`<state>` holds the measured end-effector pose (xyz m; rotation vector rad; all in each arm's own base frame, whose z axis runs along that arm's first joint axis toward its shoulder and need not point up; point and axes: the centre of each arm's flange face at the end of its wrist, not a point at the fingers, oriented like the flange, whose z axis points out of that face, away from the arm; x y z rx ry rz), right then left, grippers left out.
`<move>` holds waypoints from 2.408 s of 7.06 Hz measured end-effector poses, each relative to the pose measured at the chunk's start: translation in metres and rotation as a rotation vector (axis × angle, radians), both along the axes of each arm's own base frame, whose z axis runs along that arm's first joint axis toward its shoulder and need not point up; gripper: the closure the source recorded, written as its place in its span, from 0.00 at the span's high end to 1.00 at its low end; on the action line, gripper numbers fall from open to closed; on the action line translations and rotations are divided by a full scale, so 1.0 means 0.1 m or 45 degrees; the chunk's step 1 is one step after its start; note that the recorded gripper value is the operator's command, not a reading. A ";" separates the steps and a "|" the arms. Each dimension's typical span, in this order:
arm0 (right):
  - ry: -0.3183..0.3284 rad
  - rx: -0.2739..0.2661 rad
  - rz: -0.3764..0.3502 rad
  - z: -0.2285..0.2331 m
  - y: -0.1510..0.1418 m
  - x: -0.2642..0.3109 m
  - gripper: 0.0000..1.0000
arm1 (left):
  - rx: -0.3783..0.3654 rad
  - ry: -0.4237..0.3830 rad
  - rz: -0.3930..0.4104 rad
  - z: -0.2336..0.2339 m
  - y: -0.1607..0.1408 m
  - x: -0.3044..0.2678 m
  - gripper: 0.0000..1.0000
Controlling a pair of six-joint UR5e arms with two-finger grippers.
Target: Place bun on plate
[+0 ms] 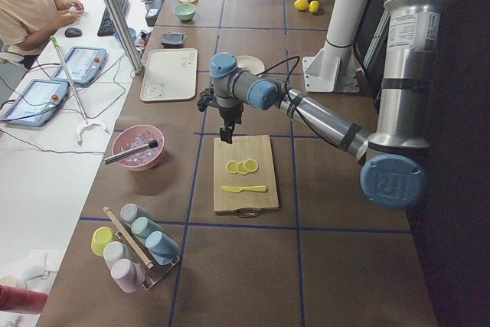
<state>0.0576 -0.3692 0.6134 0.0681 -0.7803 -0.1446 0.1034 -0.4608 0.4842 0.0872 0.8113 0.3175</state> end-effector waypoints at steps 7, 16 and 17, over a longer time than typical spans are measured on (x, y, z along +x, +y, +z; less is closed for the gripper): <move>-0.001 -0.006 0.001 0.01 0.01 0.00 1.00 | -0.194 0.015 -0.194 2.13 0.23 -1.98 1.00; -0.003 -0.005 0.000 0.01 0.01 0.00 1.00 | -0.196 -0.013 -0.191 2.16 0.29 -1.99 1.00; -0.003 -0.005 0.000 0.01 0.01 0.00 1.00 | -0.200 -0.014 -0.191 2.17 0.30 -2.00 1.00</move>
